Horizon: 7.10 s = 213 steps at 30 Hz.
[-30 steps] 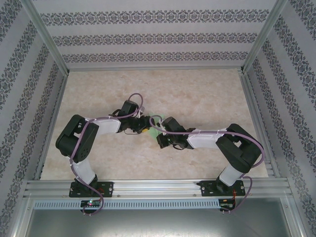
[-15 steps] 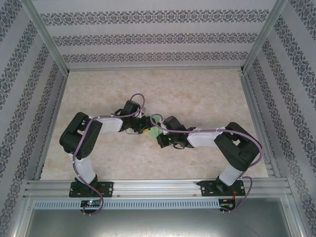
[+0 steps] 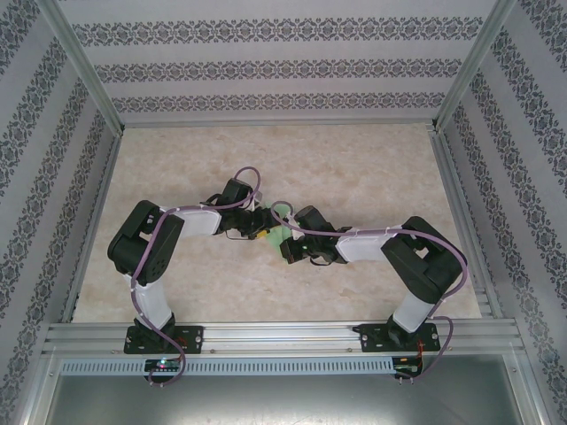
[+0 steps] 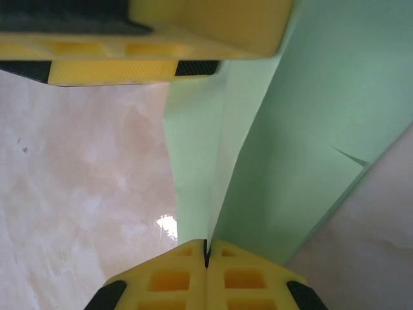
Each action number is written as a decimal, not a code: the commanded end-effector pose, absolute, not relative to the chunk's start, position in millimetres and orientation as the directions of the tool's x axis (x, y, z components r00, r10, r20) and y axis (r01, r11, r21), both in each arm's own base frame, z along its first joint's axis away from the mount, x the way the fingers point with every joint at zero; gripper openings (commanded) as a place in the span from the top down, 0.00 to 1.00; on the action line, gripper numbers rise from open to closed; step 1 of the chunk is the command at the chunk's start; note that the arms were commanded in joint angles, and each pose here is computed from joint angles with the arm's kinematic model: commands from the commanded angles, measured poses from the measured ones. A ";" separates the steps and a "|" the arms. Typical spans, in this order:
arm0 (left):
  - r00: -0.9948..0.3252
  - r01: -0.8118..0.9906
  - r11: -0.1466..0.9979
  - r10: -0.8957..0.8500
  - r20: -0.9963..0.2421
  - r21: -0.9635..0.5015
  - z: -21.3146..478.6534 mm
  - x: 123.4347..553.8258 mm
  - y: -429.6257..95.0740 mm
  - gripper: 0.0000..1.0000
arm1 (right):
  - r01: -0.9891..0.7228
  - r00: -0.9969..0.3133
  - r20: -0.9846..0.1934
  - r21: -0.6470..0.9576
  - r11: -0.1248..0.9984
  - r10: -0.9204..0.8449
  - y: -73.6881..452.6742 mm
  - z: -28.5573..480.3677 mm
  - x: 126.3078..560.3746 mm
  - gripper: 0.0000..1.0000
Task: Fold a paper plane with a square sheet of paper (fold left side to right side)
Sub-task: Fourth fold the wing at the center of the table.
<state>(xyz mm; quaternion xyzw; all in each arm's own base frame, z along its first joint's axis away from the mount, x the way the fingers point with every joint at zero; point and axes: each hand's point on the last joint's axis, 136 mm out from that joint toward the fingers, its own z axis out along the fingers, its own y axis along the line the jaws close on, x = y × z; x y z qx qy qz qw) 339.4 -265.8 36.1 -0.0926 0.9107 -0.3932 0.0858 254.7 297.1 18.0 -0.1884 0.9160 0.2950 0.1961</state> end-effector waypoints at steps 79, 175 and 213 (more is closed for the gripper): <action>-0.978 -0.111 0.751 -0.199 -0.063 -0.650 15.3 334.5 -264.2 0.45 | -0.407 -0.879 -0.447 0.524 0.748 -0.166 294.0 33.1 277.7 0.61; -0.983 -0.082 0.781 -0.164 -0.077 -0.619 20.3 335.1 -272.9 0.51 | -0.359 -0.915 -0.391 0.684 0.636 -0.096 284.6 31.9 273.0 1.00; -0.982 -0.088 0.782 -0.172 -0.078 -0.618 20.0 334.7 -272.1 0.51 | -0.349 -0.908 -0.418 0.721 0.599 -0.027 275.0 56.4 281.3 0.69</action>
